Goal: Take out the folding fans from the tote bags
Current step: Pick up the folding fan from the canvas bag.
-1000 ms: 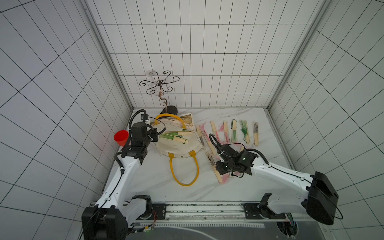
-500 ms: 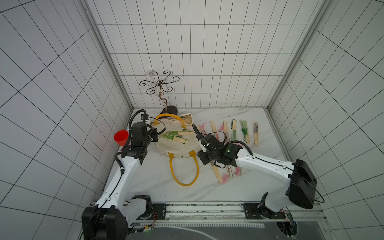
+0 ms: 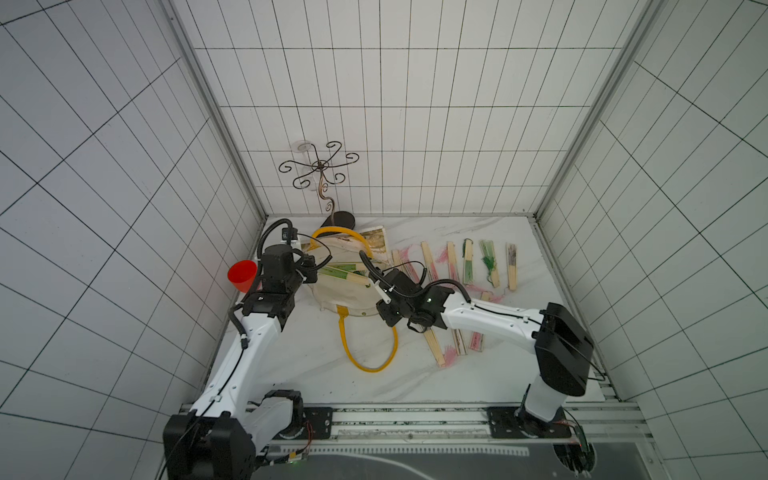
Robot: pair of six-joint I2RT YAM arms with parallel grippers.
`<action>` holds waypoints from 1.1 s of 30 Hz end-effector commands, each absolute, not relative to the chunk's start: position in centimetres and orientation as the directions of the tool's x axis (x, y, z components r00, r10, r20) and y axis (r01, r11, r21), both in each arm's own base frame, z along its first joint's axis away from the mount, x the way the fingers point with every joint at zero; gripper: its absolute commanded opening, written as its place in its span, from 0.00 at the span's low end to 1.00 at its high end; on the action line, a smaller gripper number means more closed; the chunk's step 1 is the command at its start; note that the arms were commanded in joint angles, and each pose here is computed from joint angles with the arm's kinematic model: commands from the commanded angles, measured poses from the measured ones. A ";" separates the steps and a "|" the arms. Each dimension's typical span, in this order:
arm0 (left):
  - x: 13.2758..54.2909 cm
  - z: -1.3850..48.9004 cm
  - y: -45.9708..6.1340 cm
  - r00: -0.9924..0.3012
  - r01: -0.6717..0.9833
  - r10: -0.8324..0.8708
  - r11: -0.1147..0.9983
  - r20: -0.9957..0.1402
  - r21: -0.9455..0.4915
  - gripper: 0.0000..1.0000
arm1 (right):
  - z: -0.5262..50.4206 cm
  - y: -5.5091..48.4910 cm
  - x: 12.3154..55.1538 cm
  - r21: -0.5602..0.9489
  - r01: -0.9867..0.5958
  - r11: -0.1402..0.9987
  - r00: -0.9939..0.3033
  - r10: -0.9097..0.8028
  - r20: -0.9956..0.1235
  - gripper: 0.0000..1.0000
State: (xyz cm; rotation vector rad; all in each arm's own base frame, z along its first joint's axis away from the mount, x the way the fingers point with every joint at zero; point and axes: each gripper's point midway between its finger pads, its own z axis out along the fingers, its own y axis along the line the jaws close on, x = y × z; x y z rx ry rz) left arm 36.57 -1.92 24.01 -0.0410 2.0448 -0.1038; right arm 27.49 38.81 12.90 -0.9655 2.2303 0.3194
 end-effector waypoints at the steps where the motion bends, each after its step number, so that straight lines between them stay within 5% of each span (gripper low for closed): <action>1: 36.9 26.6 -2.8 -0.372 0.062 -0.108 0.988 -0.922 -0.141 0.00 | 16.4 41.7 29.4 -0.113 -0.726 0.678 -0.387 -0.540 -0.747 0.37; 16: 36.8 26.8 -3.3 -0.369 0.092 -0.106 0.984 -0.923 -0.150 0.00 | 12.7 43.9 34.9 -0.314 -0.690 0.652 -0.290 -0.646 -0.706 0.42; 33: 36.6 26.9 -3.8 -0.369 0.120 -0.099 0.981 -0.924 -0.153 0.00 | 9.6 44.4 41.3 -0.318 -0.639 0.701 -0.321 -0.618 -0.718 0.71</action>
